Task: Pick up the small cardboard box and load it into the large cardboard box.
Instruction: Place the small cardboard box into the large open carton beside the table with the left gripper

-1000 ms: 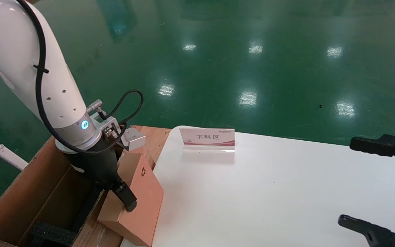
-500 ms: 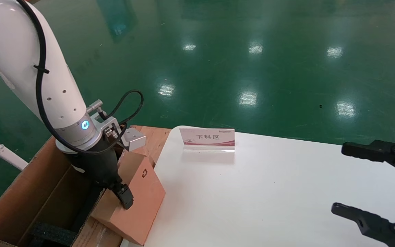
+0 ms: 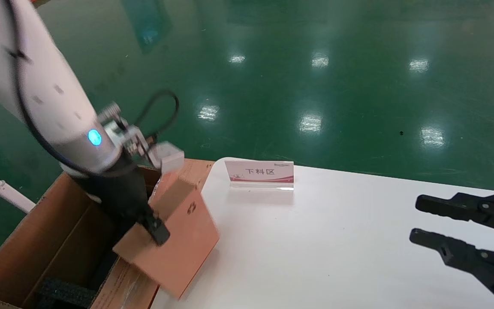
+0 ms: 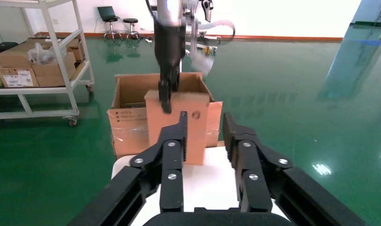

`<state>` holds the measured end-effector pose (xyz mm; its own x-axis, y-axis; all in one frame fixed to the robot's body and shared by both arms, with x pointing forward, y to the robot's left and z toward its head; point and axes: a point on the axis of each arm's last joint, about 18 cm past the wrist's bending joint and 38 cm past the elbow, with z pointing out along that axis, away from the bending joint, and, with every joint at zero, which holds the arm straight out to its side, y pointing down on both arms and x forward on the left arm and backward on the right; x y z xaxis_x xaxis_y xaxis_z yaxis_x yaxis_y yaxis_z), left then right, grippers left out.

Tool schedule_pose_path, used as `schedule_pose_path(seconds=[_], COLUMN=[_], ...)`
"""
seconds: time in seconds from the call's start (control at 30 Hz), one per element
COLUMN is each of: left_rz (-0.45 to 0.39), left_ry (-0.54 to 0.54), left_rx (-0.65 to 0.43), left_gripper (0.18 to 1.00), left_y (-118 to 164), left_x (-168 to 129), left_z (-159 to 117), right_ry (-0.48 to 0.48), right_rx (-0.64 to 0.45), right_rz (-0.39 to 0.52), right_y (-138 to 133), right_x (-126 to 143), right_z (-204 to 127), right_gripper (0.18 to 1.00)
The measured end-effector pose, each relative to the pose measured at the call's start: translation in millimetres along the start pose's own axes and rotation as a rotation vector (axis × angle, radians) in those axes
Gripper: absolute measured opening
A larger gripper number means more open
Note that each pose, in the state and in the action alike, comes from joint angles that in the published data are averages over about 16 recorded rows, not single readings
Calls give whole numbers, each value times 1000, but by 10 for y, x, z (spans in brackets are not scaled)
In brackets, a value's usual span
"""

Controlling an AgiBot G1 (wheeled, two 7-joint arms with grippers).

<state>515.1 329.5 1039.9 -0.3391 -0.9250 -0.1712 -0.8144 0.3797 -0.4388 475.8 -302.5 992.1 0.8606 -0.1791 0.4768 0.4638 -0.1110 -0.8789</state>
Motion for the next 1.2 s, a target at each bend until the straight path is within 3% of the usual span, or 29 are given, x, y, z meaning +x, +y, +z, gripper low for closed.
schedule_pose_path(seconds=[0.37,0.57,0.8,1.2], left_rz=[52,45,12,-73], left_ry=[-43,-109,-178,-192], left_rx=[248,306,256,-4], left_gripper=[405,403,402,400], left_y=[149,339,562,1015], left_x=[-197,-431,-749,-1160], left_z=[-1264,-1668,-1764,-1364], right_ry=[0,0,0,0], right_rx=[0,0,0,0], right_rz=[0,0,0,0], right_y=[0,0,0,0], right_x=[0,0,0,0], right_z=[0,0,0,0], right_gripper=[288,227,198,195])
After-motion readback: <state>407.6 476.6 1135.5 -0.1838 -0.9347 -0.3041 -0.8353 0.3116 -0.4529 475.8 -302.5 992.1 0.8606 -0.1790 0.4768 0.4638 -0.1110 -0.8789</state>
